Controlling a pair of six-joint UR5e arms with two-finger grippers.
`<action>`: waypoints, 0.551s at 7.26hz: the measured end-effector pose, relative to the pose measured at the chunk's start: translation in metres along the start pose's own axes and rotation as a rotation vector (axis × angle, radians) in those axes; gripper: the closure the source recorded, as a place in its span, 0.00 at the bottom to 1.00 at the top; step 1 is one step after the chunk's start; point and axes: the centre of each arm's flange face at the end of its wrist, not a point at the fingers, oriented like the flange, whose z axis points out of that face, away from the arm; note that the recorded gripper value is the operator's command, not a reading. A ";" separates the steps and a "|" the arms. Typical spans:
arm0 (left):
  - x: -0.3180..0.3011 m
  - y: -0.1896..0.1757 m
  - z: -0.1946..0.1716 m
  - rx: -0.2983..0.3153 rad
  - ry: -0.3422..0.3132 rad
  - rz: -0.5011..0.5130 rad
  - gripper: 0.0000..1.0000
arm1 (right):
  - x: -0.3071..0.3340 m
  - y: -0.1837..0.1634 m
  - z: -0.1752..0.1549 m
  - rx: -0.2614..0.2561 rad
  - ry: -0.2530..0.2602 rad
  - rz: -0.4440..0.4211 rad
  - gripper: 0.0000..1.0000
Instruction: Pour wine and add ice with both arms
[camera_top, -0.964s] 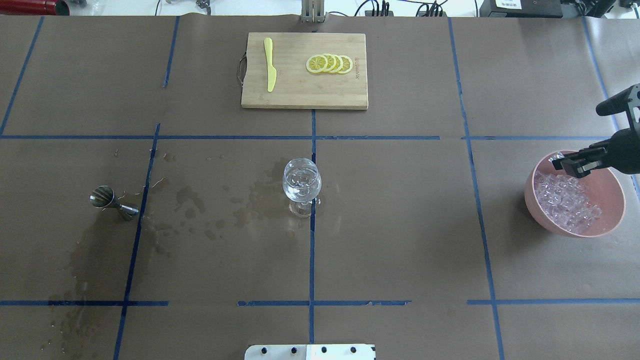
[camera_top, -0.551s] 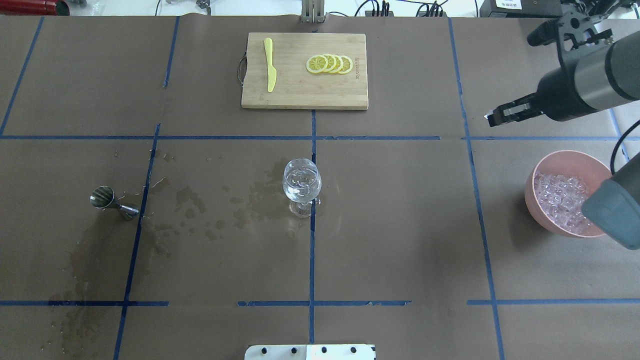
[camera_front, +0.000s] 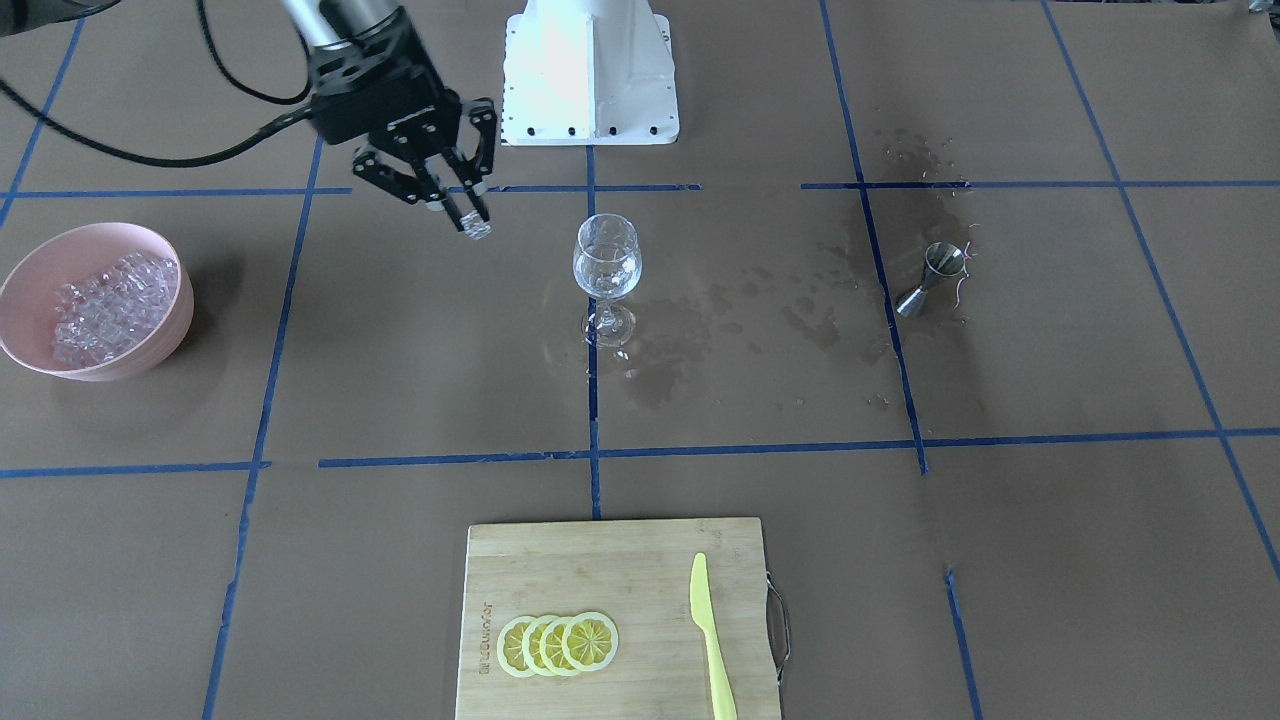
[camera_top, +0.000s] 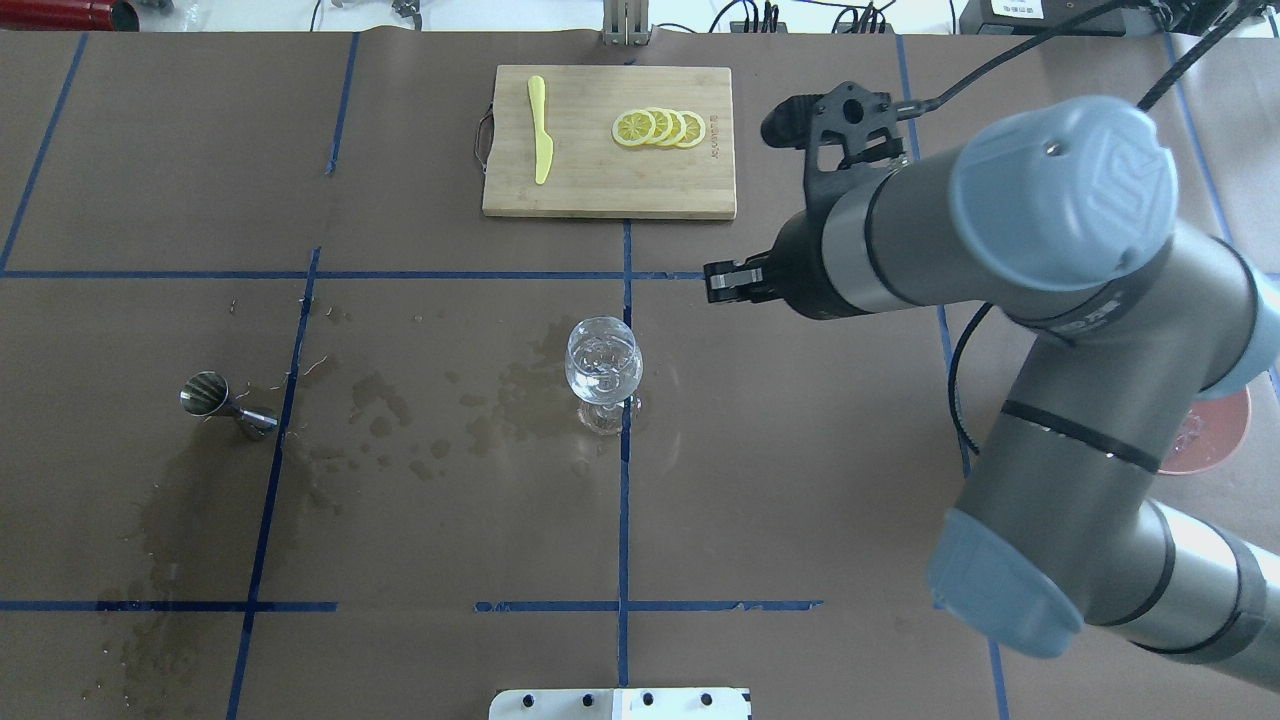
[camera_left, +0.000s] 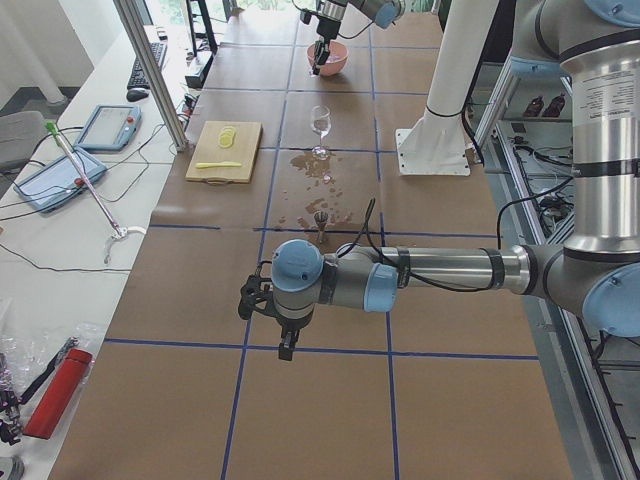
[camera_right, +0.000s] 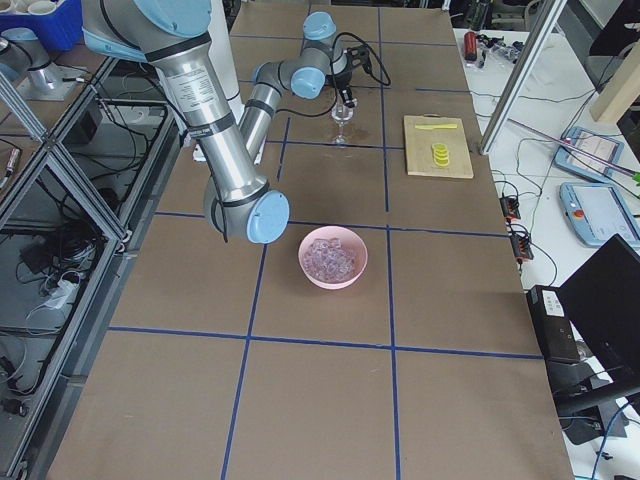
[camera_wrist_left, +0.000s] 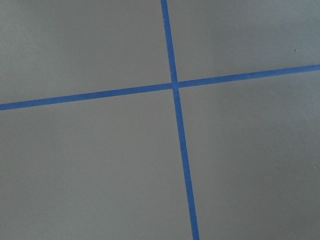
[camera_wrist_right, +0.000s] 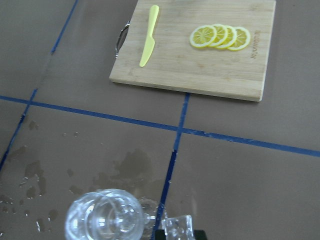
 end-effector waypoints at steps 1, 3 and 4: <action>0.000 0.000 0.000 0.004 0.000 0.004 0.00 | -0.033 0.009 0.002 -0.005 0.012 0.003 1.00; 0.000 0.001 0.000 0.005 0.000 0.005 0.00 | -0.077 0.019 0.022 -0.013 0.068 0.001 1.00; -0.001 0.001 0.001 0.004 0.000 0.004 0.00 | -0.089 0.019 0.035 -0.017 0.101 -0.002 1.00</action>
